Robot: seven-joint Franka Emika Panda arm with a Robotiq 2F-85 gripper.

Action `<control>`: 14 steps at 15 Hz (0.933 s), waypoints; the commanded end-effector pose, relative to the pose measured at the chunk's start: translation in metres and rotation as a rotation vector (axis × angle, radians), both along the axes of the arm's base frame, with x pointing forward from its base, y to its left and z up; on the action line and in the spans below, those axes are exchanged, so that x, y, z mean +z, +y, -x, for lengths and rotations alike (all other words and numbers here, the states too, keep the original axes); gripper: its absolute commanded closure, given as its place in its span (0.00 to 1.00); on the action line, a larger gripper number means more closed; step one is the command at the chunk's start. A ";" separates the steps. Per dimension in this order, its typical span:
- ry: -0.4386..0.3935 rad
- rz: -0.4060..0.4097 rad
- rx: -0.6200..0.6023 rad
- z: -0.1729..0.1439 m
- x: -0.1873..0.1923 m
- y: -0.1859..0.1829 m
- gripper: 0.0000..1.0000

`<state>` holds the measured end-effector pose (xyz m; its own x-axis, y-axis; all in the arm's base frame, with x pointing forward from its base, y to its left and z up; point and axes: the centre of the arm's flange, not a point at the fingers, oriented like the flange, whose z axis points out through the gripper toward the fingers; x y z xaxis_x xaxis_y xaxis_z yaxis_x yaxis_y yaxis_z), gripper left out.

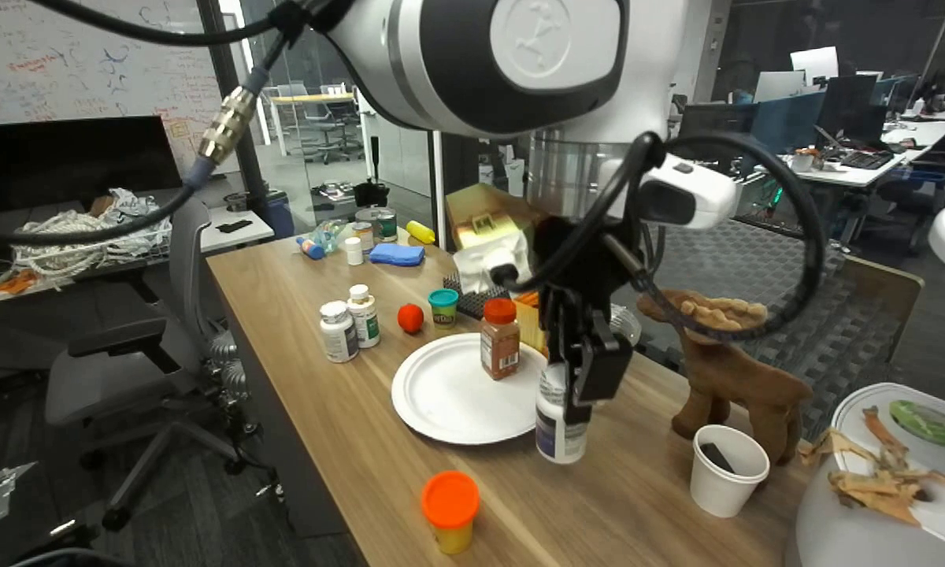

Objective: Pick up all the objects surrounding the white plate and arrange them on the plate, then pick up the cups and put them together

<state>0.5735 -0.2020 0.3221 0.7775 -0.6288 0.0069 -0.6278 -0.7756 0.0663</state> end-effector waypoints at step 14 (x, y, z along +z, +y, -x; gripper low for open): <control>0.089 0.008 0.001 -0.091 -0.048 0.106 0.74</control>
